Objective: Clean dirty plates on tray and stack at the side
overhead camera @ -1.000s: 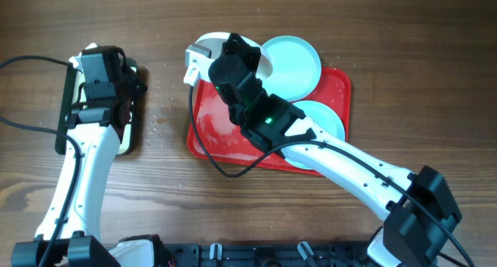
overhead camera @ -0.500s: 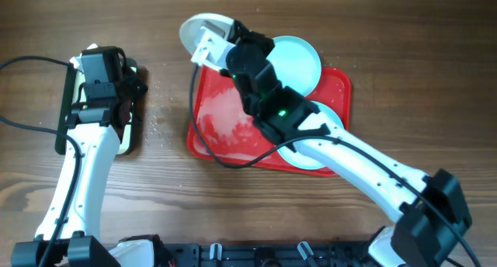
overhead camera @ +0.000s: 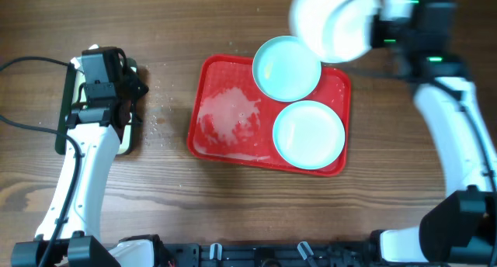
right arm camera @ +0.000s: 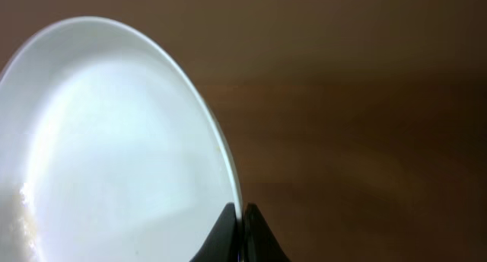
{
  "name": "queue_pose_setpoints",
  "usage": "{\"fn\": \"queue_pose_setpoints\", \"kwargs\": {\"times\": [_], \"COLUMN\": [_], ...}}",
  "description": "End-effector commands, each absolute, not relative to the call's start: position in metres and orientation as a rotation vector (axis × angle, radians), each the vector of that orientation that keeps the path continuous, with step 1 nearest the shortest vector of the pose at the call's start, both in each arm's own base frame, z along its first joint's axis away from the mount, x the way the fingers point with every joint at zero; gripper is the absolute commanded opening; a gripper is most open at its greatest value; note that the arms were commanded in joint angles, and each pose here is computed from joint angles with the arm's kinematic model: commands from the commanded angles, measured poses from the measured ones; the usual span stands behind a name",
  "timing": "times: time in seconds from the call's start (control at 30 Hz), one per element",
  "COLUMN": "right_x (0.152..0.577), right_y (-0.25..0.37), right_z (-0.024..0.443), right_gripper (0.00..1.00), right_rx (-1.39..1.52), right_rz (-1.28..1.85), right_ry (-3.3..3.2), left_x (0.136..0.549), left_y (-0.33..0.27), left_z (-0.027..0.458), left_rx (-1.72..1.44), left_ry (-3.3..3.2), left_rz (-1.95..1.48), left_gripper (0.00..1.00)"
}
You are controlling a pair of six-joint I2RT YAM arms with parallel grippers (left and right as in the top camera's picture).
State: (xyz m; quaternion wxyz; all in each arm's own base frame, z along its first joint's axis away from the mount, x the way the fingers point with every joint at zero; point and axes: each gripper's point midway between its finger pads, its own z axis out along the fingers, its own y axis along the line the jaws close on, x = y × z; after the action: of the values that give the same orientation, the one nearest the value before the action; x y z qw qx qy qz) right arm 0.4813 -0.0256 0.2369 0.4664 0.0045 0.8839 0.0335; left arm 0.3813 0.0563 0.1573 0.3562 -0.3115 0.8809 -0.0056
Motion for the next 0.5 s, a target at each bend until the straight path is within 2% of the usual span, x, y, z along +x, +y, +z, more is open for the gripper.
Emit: {"fn": "queue_pose_setpoints", "kwargs": {"times": [0.0, 0.2, 0.27, 0.47], "right_x": [0.461, 0.431, 0.423, 0.421], "right_y": [-0.071, -0.152, -0.173, -0.179], "right_z": [0.211, 0.142, 0.113, 0.050], "right_gripper": [0.04, 0.04, 0.04, 0.05], "right_rx": [0.361, 0.682, 0.768, 0.834], "right_rz": [0.360, 0.283, 0.162, 0.131], "right_ry": [2.250, 2.342, 2.395, 2.504], "left_x": [0.383, 0.383, 0.383, 0.383], "left_y": [0.058, 0.058, 0.058, 0.058], "left_z": [0.163, 0.163, 0.163, 0.163], "left_rx": [-0.809, -0.809, -0.809, -0.809], "left_ry": [2.257, 2.257, 2.257, 2.257], "left_rz": [-0.020, -0.020, -0.021, -0.020], "left_gripper": [0.04, 0.04, 0.04, 0.04]}}
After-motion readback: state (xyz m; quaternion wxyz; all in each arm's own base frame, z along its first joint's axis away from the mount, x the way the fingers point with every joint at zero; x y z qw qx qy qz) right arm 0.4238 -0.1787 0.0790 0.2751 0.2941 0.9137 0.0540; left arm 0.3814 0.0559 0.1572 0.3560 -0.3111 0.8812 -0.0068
